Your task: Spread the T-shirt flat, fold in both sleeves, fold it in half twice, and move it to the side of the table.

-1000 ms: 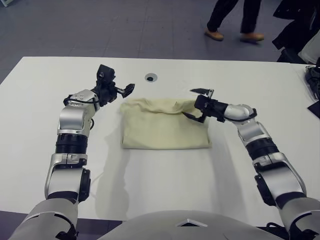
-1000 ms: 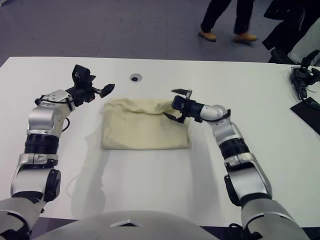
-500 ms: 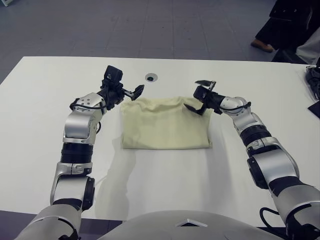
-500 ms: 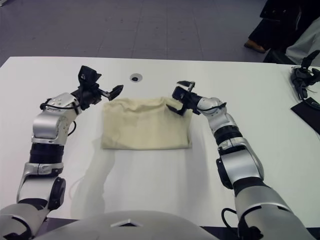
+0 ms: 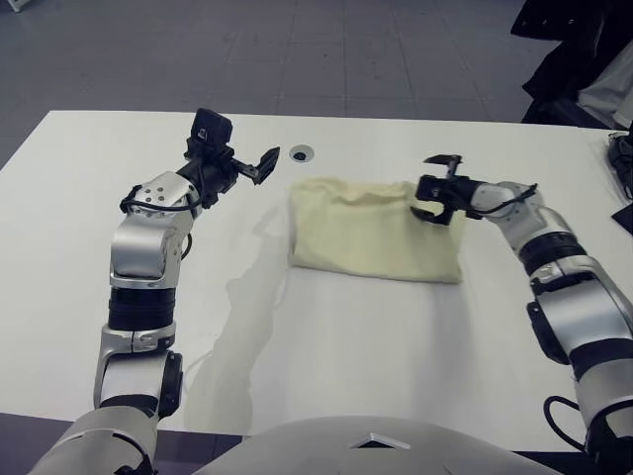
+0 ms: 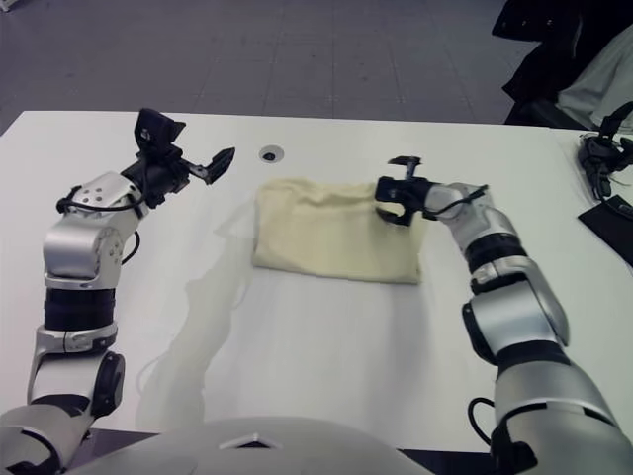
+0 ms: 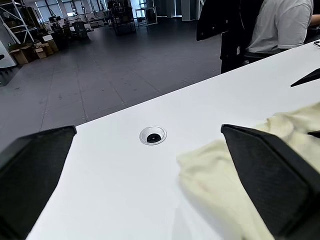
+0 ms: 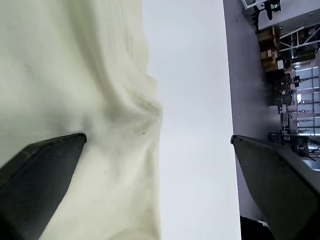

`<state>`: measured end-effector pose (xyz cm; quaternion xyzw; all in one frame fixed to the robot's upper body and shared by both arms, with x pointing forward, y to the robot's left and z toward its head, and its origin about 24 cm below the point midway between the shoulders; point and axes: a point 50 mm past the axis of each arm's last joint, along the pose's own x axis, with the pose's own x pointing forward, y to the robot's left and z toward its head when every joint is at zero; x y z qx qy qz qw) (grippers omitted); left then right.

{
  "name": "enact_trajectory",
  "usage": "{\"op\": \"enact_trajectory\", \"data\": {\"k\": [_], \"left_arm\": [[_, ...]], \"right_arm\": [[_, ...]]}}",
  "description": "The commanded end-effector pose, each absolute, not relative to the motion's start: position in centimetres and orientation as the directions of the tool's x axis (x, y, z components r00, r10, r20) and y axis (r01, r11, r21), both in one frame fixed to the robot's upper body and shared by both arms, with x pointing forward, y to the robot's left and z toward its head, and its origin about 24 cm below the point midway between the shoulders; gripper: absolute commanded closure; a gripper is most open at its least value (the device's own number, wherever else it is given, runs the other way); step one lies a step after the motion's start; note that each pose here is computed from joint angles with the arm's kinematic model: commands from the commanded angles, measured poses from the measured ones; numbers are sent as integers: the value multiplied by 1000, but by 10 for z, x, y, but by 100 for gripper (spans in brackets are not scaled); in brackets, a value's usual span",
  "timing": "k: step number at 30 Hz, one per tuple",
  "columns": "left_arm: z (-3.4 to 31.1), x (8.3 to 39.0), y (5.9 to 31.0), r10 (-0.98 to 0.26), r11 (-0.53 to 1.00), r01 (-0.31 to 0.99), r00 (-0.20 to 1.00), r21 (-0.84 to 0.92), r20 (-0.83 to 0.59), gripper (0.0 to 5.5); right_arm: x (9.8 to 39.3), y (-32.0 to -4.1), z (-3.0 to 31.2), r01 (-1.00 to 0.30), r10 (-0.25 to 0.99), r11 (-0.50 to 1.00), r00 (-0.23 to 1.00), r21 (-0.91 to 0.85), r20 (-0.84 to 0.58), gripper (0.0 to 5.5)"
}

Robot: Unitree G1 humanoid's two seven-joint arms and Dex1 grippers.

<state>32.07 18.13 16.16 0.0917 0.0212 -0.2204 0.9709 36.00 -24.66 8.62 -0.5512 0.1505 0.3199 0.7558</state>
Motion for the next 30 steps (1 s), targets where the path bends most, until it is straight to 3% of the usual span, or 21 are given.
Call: {"op": "enact_trajectory", "data": {"k": [1,3,5,10,14,18,24,30], "left_arm": [[166,311,187,-400,896,407,913,178,-76,12],[165,306,188,-387,901,395,919,177,-78,12],[166,299,189,-373,908,380,925,174,-72,12],[166,280,191,-328,924,334,943,188,-64,12],[169,277,182,-359,913,365,931,183,-64,12],[169,274,182,-350,920,356,934,166,-66,12],[167,282,166,-418,896,424,905,130,-77,12],[158,279,161,-443,875,457,889,159,-120,12]], "right_arm": [[306,-300,58,-821,248,149,570,-551,-783,10],[287,-308,72,-872,277,114,488,-476,-828,10],[274,-298,88,-917,329,42,389,-398,-861,10],[285,-238,109,-883,495,-63,377,-465,-783,10],[267,-189,85,-850,638,-38,384,-525,-667,10],[236,-161,64,-875,711,-48,309,-482,-632,10],[234,-158,69,-808,692,230,527,-543,-492,10],[233,-154,88,-764,706,381,604,-521,-370,10]]}}
